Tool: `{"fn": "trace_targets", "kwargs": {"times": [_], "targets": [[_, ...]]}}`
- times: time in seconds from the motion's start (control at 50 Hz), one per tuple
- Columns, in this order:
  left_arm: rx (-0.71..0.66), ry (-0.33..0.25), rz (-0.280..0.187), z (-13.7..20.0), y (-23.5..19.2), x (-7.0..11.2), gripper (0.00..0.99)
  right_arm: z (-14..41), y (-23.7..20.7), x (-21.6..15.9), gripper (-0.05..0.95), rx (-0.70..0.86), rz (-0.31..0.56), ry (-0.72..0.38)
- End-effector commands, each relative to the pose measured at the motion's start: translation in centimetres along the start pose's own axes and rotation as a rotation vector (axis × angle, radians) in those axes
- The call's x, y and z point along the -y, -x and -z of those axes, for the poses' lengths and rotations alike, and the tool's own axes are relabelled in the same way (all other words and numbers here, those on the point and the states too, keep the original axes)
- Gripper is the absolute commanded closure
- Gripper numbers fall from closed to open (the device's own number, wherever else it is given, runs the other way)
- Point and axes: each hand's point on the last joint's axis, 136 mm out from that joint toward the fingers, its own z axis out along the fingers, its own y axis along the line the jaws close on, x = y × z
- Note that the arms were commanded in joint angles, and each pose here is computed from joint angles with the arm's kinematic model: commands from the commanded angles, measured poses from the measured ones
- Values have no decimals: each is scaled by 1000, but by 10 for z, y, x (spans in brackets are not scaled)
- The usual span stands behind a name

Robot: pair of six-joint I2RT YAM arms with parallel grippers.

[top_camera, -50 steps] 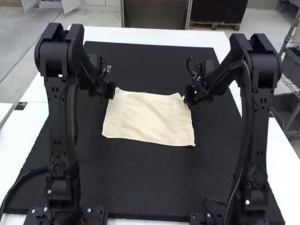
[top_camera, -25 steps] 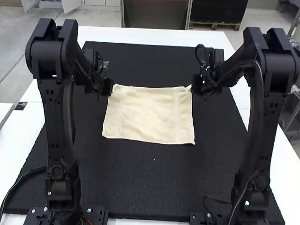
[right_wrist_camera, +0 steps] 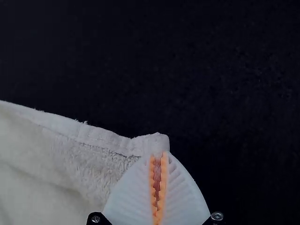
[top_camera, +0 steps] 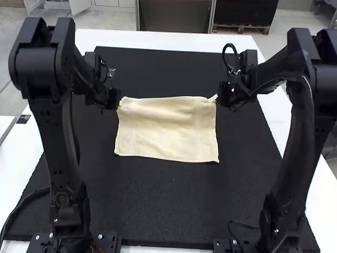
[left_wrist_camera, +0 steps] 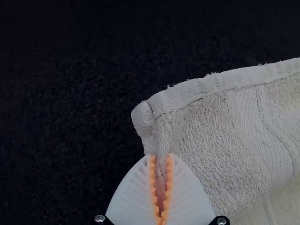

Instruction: Fold the towel.

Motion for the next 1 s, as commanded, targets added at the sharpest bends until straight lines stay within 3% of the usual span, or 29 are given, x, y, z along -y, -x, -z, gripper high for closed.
{"fn": "trace_targets", "kwargs": {"times": [0.0,0.2,0.98], "targets": [[24,-3,-26,16,7,0,979,17,4,-2,920,20,-5,16],[19,-10,-43,31,4,9,979,35,3,-2,920,23,-15,5],[-52,-22,-20,73,-32,35,979,78,-53,-8,920,-61,-79,13]]}}
